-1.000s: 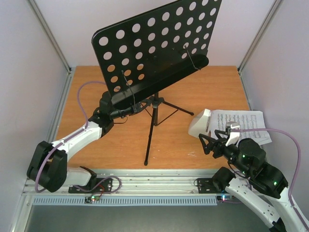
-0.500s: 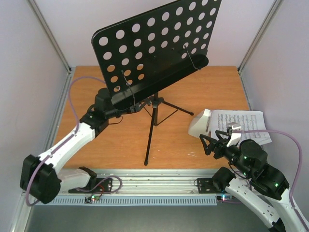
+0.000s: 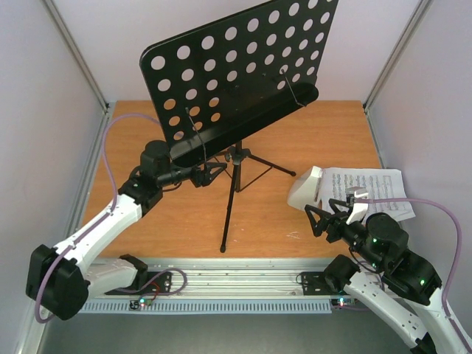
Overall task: Pack up the instrument practice props
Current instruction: Unscrew the knob on the music stand.
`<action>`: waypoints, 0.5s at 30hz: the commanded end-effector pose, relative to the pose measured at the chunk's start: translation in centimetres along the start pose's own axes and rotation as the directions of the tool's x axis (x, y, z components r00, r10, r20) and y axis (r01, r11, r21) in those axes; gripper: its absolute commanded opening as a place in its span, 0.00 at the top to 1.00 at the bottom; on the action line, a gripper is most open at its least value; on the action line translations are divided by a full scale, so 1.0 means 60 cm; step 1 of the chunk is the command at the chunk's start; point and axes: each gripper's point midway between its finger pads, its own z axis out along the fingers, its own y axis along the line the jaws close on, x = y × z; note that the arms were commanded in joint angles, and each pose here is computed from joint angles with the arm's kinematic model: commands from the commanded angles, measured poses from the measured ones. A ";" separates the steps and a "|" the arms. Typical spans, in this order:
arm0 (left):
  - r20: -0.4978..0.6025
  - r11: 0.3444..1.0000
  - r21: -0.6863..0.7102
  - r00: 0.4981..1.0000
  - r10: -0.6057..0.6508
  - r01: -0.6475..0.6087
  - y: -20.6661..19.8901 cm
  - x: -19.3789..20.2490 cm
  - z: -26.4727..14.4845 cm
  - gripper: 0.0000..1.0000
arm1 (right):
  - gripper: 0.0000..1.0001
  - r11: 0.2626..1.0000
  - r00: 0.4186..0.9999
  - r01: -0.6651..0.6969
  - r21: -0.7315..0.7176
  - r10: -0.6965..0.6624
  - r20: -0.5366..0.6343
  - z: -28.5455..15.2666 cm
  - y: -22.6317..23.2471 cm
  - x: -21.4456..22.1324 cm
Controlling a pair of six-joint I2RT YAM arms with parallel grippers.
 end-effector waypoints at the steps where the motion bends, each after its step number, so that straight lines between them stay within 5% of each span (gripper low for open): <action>1: 0.045 0.973 0.043 0.973 0.225 -0.227 -0.007 -0.011 0.011 0.35 | 0.05 1.000 1.000 -0.009 -0.017 0.009 0.002 -0.006 0.005 -0.002; 15: 0.065 0.920 -0.053 0.918 0.392 -0.389 0.032 0.006 0.033 0.36 | 0.05 1.000 1.000 0.000 -0.009 -0.001 -0.012 0.006 0.007 -0.003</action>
